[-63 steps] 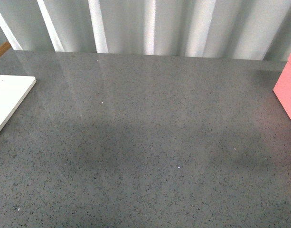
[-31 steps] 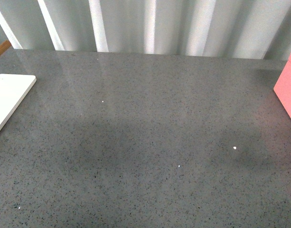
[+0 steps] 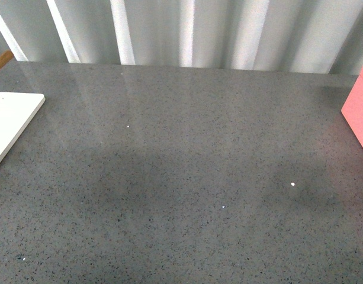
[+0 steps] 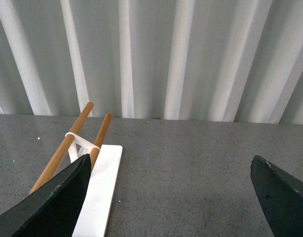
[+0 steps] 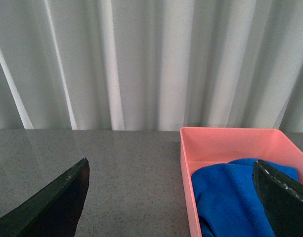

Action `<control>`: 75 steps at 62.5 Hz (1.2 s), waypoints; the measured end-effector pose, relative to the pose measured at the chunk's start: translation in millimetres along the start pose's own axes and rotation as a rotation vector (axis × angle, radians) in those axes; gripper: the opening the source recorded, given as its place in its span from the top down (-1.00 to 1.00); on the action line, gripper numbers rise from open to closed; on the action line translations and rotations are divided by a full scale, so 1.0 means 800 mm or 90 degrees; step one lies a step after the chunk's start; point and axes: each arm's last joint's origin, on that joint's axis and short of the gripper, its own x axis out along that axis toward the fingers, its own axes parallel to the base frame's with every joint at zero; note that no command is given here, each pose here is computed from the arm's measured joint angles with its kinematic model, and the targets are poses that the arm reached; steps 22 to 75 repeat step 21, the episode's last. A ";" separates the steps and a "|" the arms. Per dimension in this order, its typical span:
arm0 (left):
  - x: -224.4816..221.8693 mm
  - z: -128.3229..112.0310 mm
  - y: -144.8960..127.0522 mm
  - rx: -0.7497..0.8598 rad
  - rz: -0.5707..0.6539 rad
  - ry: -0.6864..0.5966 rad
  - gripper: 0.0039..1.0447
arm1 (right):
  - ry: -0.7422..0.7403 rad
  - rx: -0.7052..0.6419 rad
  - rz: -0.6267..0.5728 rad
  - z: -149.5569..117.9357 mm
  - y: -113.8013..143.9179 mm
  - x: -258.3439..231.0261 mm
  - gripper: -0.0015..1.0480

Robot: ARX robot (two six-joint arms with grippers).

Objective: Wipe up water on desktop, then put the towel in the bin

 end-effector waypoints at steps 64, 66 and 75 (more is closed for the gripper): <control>0.000 0.000 0.000 0.000 0.000 0.000 -0.87 | 0.000 0.000 0.000 0.000 0.000 0.000 -0.86; 0.000 0.000 0.000 0.000 0.000 0.000 -0.87 | 0.000 0.000 0.000 0.000 0.000 0.000 -0.86; 0.000 0.000 0.000 0.000 0.000 0.000 -0.87 | 0.000 0.000 0.000 0.000 0.000 0.000 -0.86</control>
